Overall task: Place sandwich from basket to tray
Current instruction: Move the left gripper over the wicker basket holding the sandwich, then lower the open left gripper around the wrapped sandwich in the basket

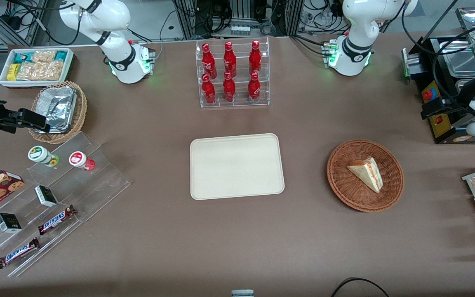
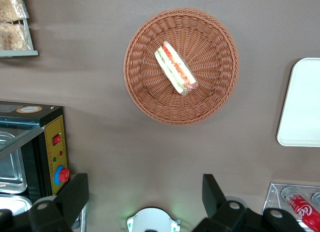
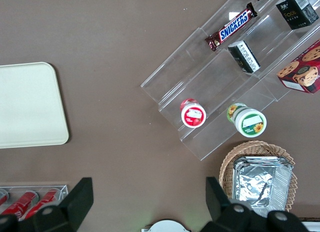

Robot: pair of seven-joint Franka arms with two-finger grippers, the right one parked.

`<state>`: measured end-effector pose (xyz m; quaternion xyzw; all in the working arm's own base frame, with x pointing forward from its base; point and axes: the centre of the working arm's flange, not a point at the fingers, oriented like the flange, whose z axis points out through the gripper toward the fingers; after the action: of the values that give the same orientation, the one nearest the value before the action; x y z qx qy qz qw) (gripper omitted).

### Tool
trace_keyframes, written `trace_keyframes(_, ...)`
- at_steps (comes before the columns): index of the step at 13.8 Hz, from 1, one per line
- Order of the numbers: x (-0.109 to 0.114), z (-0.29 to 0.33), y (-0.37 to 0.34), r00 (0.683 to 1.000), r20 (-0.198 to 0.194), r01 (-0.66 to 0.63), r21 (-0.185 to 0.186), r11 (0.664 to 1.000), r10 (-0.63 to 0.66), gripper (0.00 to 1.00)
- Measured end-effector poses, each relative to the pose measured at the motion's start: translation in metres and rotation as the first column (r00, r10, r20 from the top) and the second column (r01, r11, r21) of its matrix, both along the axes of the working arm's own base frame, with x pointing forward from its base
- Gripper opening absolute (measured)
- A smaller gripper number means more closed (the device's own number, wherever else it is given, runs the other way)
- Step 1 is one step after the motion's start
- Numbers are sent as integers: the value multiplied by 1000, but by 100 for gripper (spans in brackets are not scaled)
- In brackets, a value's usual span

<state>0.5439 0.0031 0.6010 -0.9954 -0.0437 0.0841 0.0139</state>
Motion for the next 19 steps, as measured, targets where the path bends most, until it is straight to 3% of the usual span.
trace_keyframes(8,10,-25,-1,1000,-18,2,-5,1000,-2,100)
trace_keyframes(14,26,-102,-8,1000,18,-8,-5,1000,8,100)
trace_keyframes(16,28,-130,-11,998,46,-38,-2,999,38,100)
trace_keyframes(19,32,-165,-31,991,53,-127,11,992,126,100)
